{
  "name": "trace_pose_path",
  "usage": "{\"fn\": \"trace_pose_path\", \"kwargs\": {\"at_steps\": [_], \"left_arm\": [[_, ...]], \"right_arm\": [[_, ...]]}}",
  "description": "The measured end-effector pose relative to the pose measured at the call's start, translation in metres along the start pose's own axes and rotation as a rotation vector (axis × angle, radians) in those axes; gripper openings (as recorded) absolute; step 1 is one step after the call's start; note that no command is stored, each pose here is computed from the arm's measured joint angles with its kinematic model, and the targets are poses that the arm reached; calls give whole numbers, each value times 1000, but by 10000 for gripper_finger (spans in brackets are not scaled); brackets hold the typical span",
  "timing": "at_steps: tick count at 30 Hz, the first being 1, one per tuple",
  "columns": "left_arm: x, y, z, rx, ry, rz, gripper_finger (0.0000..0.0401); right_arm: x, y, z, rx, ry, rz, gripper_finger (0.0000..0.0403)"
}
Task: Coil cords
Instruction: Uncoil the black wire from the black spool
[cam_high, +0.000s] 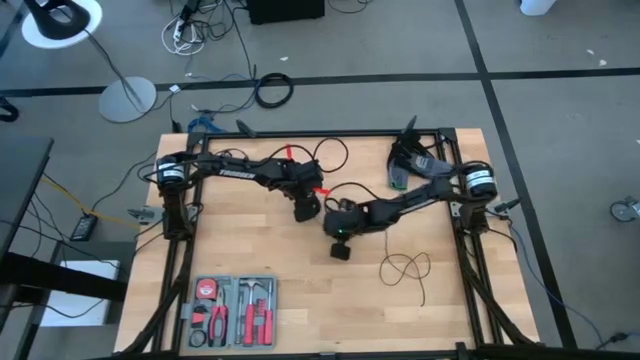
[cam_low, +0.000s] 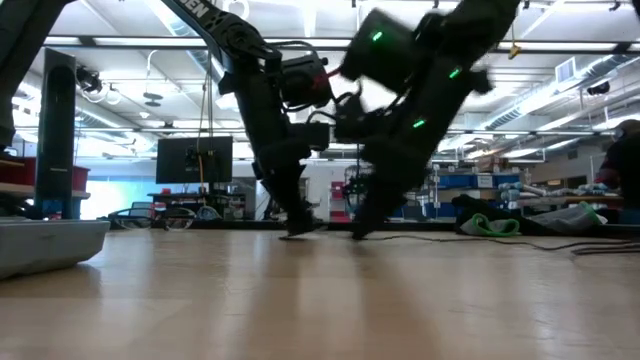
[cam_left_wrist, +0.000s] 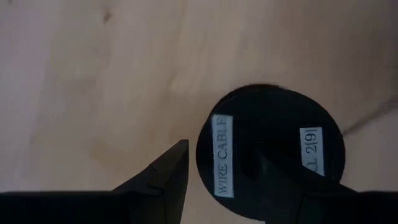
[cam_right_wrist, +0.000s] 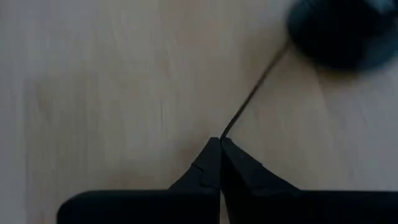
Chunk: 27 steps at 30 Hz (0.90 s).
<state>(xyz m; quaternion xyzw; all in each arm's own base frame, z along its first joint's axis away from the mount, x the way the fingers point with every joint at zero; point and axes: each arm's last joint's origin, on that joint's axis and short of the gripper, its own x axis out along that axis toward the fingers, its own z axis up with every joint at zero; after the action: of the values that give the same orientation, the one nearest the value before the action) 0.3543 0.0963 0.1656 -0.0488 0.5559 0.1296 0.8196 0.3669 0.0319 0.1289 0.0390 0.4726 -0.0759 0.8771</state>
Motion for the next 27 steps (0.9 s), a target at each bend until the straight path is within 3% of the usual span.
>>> {"fn": "trace_pose_path", "kwargs": {"at_steps": [7, 15, 18, 22, 27], "left_arm": [[-1, -1, 4, 0, -30, -19, 165], [-1, 4, 0, -13, 3, 51, 165], [0, 7, -1, -38, 9, 44, 165], [0, 6, -3, -61, 25, 11, 165], [-1, 5, -2, -81, 27, -6, 165]], "right_arm": [[-67, 19, -33, 77, 114, -164, 1], [-131, 45, -95, 329, 47, -99, 0], [-142, 54, -115, 412, 38, -102, 0], [-141, 58, -122, 438, -40, -154, 0], [-113, 45, -108, 432, -57, -224, 2]]}}
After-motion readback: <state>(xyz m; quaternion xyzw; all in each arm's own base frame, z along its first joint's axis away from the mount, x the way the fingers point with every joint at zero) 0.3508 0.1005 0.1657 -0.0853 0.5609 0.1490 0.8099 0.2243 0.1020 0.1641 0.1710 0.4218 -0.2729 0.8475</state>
